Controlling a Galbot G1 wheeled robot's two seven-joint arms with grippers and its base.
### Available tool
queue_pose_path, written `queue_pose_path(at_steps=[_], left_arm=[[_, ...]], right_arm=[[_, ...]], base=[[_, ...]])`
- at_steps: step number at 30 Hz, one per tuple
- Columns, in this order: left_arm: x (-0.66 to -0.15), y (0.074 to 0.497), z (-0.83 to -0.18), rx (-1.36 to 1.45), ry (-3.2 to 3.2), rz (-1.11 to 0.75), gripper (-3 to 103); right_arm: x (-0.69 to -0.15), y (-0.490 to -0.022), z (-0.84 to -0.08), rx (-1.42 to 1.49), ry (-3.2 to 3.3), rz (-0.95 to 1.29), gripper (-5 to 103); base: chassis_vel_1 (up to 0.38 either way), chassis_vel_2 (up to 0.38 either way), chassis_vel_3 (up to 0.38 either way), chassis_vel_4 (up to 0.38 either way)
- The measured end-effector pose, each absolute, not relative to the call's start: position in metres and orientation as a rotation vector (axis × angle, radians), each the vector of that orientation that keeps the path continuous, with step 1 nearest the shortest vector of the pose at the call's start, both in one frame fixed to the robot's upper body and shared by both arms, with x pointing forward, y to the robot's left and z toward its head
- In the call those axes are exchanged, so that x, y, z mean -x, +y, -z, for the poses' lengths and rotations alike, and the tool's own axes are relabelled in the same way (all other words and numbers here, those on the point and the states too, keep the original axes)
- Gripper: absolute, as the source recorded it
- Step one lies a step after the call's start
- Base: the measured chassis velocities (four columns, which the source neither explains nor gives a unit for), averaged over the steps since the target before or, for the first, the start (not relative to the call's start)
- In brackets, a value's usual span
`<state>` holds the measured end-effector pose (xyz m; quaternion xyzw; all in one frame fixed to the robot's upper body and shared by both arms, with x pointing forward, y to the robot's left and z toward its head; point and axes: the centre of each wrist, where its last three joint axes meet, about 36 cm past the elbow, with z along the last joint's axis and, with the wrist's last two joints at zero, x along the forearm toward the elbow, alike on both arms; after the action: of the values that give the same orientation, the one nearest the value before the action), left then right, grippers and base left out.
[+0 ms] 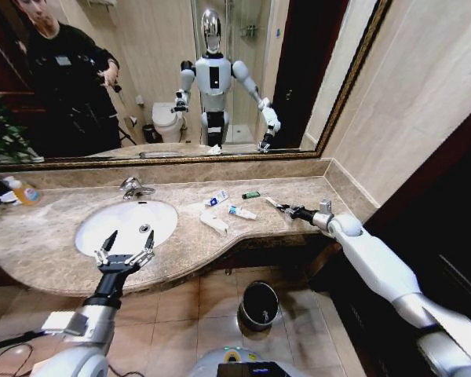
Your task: Pick up the trash from the sink and place it in the trash bin.
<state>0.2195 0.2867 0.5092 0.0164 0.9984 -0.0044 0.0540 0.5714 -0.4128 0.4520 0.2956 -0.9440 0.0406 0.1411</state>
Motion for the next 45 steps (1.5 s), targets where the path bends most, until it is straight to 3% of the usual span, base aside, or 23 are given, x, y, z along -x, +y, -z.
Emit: queue_pose_path(at_steps=[10, 22, 38, 45], left_arm=[[-0.219, 0.287, -0.509, -0.049, 3.033, 0.013, 100], [-0.219, 0.287, -0.509, -0.051, 3.033, 0.013, 100], [-0.219, 0.287, -0.509, -0.05, 3.033, 0.013, 100], [-0.219, 0.287, -0.509, -0.05, 3.033, 0.013, 100]], right_arm=[[-0.496, -0.412, -0.475, -0.667, -2.939, -0.03, 16], [-0.361, -0.353, -0.451, -0.679, -2.984, 0.11, 16], [-0.3, -0.345, -0.332, -0.87, -2.829, 0.181, 16], [-0.295, -0.335, -0.279, -0.776, -2.776, 0.193, 16]], base=[[0.0, 0.0, 0.0, 0.0], [0.0, 0.0, 0.0, 0.0], [0.0, 0.0, 0.0, 0.0], [0.0, 0.0, 0.0, 0.0]])
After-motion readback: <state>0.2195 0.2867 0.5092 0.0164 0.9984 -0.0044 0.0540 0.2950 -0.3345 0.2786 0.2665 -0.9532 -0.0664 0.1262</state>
